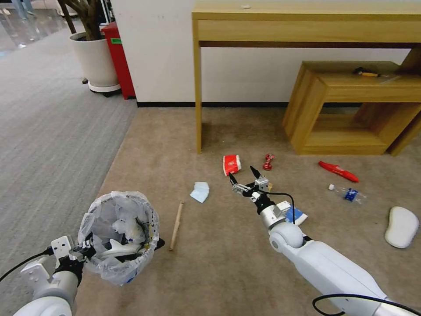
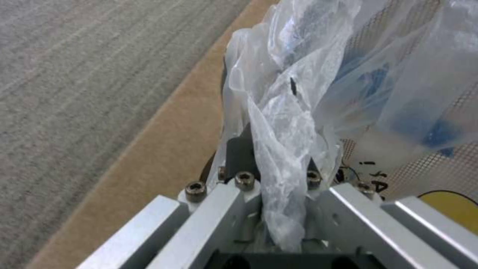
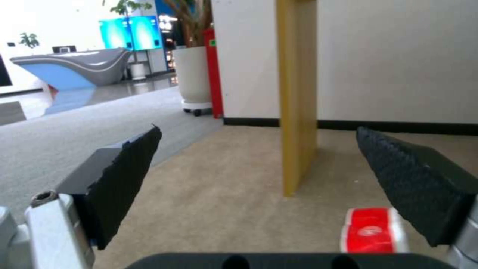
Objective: Pick up the trash bin and place the garbage on the floor into it.
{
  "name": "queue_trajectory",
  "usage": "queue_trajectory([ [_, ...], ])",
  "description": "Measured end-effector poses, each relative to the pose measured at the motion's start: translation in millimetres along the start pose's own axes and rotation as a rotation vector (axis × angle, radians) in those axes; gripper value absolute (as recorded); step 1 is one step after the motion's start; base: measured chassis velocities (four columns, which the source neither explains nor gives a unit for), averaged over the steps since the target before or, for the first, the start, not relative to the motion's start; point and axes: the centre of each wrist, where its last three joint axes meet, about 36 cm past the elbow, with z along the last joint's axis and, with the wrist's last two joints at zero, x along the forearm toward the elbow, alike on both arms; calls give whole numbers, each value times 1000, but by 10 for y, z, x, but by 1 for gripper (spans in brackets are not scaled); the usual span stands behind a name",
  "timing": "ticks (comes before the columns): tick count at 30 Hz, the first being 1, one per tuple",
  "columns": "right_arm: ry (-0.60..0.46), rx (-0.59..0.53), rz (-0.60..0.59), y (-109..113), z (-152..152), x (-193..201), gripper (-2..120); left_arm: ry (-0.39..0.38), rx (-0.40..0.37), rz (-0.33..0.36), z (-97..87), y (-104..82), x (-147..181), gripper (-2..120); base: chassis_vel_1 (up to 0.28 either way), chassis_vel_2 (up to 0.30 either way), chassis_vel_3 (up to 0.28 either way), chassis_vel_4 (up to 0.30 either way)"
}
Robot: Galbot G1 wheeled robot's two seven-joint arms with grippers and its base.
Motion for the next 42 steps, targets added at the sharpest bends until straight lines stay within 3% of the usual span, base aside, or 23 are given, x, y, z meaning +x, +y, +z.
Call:
queue_trajectory([
  [30,24,-13,-29,157,141,41,100,-4,9,1,-12,3,-66,0,53,50,-52,-52],
  [37,99,-72,14,252,233,121,100,-5,7,2,-42,7,-68,0,18,23,-13,-19],
  [42,272,-137,79,414,434,311,100,2,10,-1,-13,8,-54,0,0,0,0,0],
])
